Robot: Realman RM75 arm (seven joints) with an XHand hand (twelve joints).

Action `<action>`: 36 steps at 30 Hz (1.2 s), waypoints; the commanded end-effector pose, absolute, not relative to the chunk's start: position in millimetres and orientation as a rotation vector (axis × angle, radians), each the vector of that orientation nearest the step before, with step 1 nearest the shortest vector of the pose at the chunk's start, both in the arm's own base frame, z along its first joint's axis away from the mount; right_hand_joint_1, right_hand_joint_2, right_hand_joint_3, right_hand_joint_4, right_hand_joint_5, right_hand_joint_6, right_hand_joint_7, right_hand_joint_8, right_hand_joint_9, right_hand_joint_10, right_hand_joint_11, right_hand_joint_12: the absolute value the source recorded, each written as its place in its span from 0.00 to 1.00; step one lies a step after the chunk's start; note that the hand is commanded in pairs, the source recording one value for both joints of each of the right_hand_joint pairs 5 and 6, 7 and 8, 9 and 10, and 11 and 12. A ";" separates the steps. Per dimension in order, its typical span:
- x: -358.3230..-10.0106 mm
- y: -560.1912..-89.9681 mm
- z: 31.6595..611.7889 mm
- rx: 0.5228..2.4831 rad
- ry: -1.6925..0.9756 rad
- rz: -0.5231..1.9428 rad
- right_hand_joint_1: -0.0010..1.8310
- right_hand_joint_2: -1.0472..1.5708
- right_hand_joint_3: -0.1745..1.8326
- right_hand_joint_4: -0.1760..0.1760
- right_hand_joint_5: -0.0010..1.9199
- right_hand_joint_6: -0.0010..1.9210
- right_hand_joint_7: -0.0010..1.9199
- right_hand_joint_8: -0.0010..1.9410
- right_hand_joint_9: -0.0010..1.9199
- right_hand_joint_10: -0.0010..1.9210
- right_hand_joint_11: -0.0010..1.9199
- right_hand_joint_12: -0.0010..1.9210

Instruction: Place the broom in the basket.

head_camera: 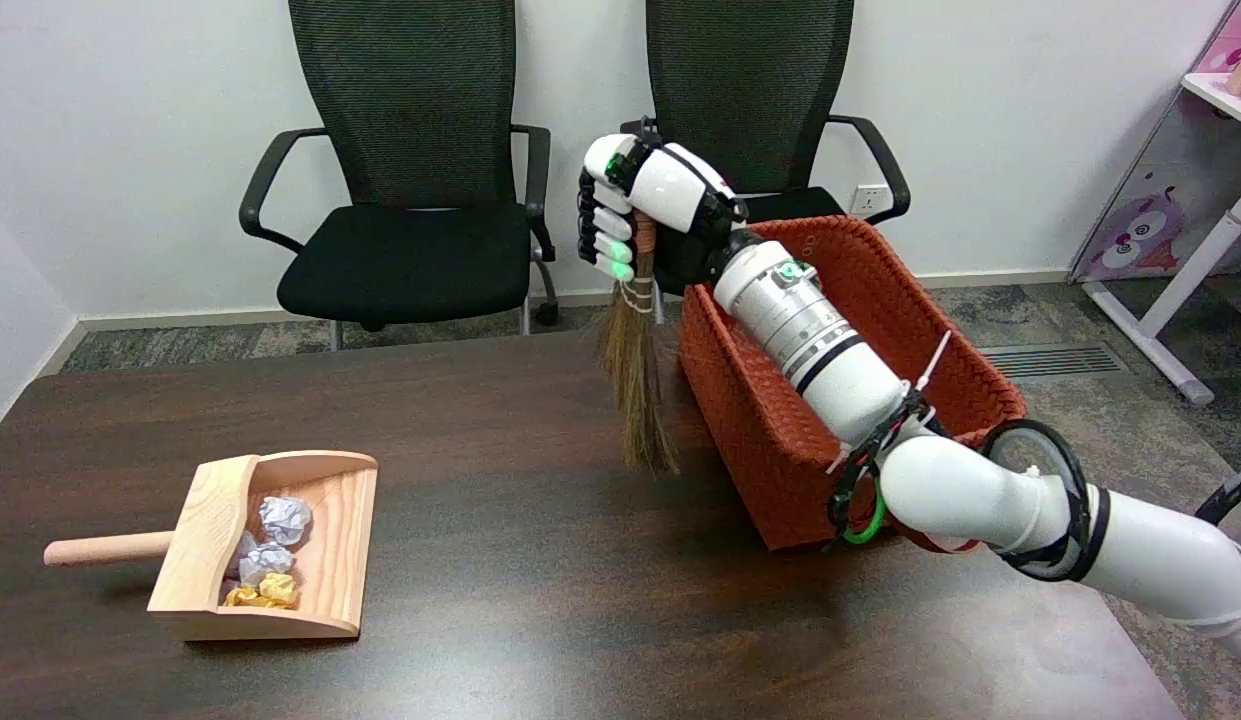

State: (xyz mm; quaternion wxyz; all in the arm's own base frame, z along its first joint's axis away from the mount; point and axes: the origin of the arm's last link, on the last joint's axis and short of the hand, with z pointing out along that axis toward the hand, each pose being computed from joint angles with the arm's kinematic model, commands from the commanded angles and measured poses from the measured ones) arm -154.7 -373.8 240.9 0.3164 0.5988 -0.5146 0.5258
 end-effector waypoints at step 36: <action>-116.0 -359.2 385.4 1.695 -1.017 1.447 0.49 0.87 0.92 0.47 1.00 1.00 1.00 0.99 1.00 1.00 1.00 1.00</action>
